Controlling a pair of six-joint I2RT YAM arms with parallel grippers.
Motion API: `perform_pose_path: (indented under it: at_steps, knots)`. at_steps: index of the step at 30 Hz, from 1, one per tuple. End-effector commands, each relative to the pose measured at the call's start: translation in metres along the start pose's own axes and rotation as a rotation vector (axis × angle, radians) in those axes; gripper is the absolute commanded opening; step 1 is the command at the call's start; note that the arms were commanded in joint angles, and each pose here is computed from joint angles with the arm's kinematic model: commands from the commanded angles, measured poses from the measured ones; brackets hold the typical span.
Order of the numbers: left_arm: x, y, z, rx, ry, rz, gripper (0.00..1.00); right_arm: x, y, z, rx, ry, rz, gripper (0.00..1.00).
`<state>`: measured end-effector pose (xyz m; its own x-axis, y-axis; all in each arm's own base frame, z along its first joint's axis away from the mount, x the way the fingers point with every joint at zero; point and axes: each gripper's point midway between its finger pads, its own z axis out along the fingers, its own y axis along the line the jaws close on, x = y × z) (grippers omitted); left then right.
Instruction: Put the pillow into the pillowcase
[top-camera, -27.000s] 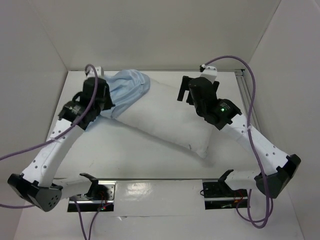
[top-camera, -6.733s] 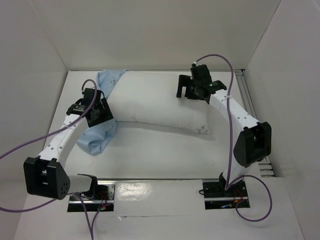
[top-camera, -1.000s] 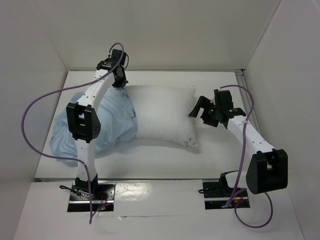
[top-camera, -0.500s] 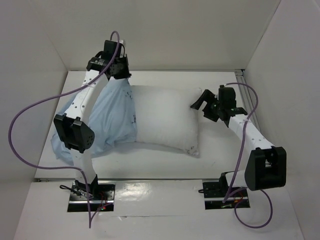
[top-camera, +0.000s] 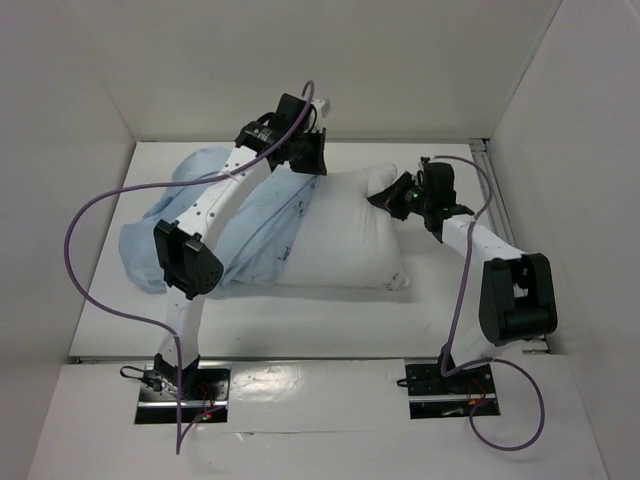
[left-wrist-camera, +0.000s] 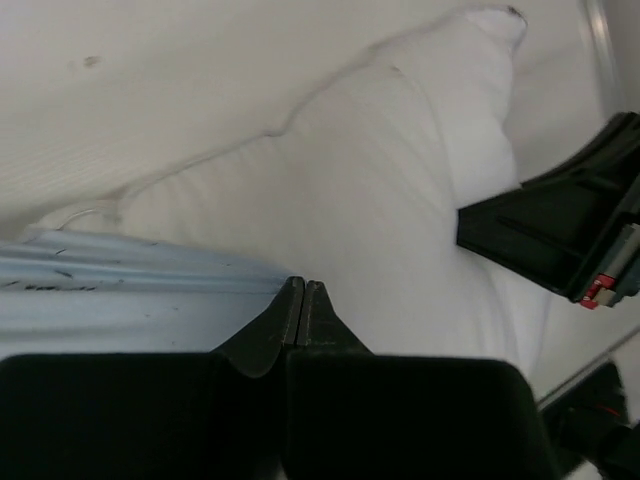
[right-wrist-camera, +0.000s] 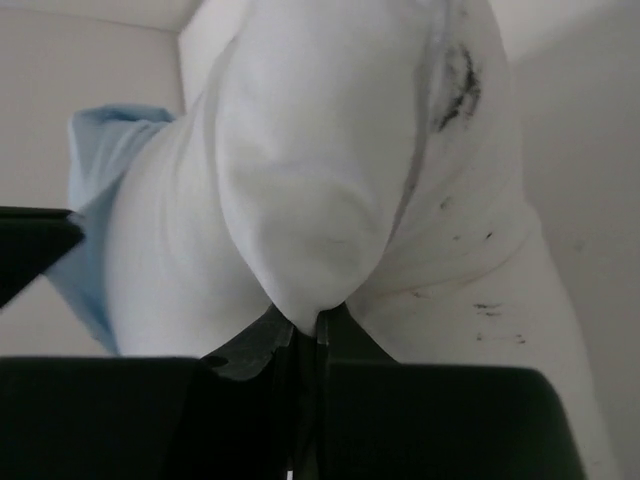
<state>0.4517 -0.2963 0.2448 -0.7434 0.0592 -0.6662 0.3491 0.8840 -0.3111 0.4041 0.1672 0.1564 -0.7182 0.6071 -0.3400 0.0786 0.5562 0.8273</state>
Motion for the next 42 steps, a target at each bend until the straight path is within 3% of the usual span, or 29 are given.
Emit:
perform_pose_path:
  at_steps: [1,4,6,10,14,15,17,18,20,21,23,24,27,30,31,33,34,36,42]
  knots:
    - [-0.039,-0.146,-0.083,0.489,-0.161,0.057,0.0,-0.023,0.142,-0.05,-0.331,-0.088,-0.17,0.0]
    - [-0.038,-0.207,-0.112,0.653,-0.221,0.067,0.0,-0.022,0.16,-0.059,-0.35,-0.117,-0.175,0.0]
    - [-0.036,-0.221,-0.112,0.689,-0.222,0.042,0.0,-0.014,0.136,-0.052,-0.297,-0.11,-0.126,0.0]
    - [-0.028,-0.217,-0.077,0.652,-0.179,0.016,0.0,-0.004,0.08,-0.04,-0.154,-0.109,-0.019,0.0]
    - [-0.026,-0.186,-0.046,0.587,-0.112,-0.005,0.02,-0.008,0.03,-0.033,-0.028,-0.151,0.062,0.0]
    - [-0.029,-0.186,-0.055,0.587,-0.119,0.014,0.21,-0.008,0.021,-0.032,-0.001,-0.146,0.079,0.0]
    - [-0.042,-0.18,-0.086,0.544,-0.193,0.068,0.41,-0.02,0.004,-0.031,0.059,-0.141,0.078,0.0]
    - [-0.036,-0.172,-0.088,0.509,-0.192,0.08,0.66,-0.024,0.002,-0.031,0.063,-0.132,0.07,0.15]
    - [-0.051,-0.157,-0.137,0.428,-0.309,0.129,0.83,-0.033,0.002,-0.03,0.085,-0.095,0.026,0.57]
    - [-0.045,-0.146,-0.145,0.383,-0.304,0.135,0.88,-0.039,0.0,-0.032,0.104,-0.092,0.015,0.84]
    - [-0.046,-0.129,-0.172,0.27,-0.353,0.145,0.89,-0.05,-0.008,-0.04,0.185,-0.101,-0.001,0.96]
    - [-0.034,-0.117,-0.194,0.216,-0.345,0.138,0.89,-0.049,-0.014,-0.043,0.205,-0.094,0.006,0.98]
    - [-0.007,-0.089,-0.204,0.067,-0.33,0.123,0.86,-0.054,-0.027,-0.062,0.238,-0.119,0.03,1.0]
    - [0.054,-0.047,-0.182,-0.111,-0.225,0.063,0.86,-0.047,-0.036,-0.078,0.253,-0.143,0.02,1.0]
    - [0.091,-0.024,-0.159,-0.19,-0.135,0.05,0.84,-0.043,-0.039,-0.08,0.259,-0.136,0.015,1.0]
    - [0.114,-0.012,-0.153,-0.259,-0.151,-0.048,0.82,-0.037,-0.049,-0.086,0.284,-0.133,0.007,1.0]
    - [0.148,0.002,-0.136,-0.305,-0.1,-0.037,0.82,-0.034,-0.049,-0.089,0.289,-0.127,0.001,1.0]
    - [0.164,0.001,-0.136,-0.308,-0.144,-0.075,0.86,-0.025,-0.058,-0.091,0.315,-0.096,-0.011,1.0]
    - [0.205,0.029,-0.109,-0.417,-0.108,-0.116,0.87,-0.017,-0.063,-0.095,0.33,-0.075,-0.035,1.0]
